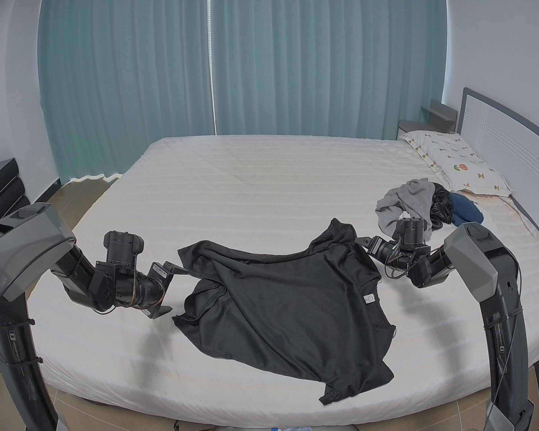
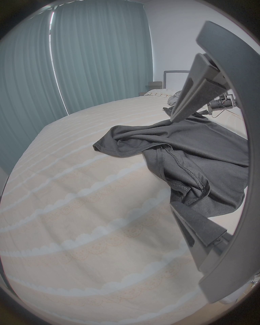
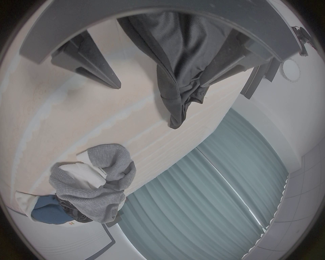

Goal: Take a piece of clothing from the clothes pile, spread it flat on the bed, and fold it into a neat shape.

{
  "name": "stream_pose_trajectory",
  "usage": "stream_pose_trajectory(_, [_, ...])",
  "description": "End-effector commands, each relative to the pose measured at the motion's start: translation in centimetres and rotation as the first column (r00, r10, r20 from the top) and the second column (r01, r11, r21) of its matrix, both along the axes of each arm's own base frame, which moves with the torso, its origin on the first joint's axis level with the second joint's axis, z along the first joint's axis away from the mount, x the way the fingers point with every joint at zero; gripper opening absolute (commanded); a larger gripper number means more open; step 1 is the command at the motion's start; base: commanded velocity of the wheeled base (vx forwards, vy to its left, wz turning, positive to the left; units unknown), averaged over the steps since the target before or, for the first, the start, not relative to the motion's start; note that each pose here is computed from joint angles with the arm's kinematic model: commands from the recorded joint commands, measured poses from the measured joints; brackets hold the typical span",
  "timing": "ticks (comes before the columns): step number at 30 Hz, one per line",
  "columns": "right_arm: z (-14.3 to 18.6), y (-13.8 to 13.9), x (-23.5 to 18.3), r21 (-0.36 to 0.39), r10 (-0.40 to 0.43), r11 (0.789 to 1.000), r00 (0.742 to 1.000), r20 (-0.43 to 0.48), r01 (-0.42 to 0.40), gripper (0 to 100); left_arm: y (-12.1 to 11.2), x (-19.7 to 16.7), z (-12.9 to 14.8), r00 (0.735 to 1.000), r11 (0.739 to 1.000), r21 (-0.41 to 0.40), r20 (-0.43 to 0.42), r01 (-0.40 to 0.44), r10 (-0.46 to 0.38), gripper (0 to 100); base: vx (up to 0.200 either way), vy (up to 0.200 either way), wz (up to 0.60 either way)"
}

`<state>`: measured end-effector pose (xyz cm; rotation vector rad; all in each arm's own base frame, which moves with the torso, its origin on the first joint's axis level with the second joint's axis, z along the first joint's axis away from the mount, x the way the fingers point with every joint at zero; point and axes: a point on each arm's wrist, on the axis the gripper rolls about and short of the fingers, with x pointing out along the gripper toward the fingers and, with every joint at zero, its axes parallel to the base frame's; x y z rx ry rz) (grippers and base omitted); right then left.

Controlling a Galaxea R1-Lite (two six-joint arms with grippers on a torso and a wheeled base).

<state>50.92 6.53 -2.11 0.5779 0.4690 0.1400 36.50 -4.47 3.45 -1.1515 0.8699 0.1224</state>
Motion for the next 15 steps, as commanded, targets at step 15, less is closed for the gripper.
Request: stream_pose_trajectory(15, [1.4, -1.6, 2.4, -0.057, -0.076, 0.995, 0.988, 0.137, 0.084, 0, 0.0, 0.0, 0.0, 1.000, 1.000, 0.003, 0.000, 0.001, -0.001, 100, 0.000, 0.000, 0.00])
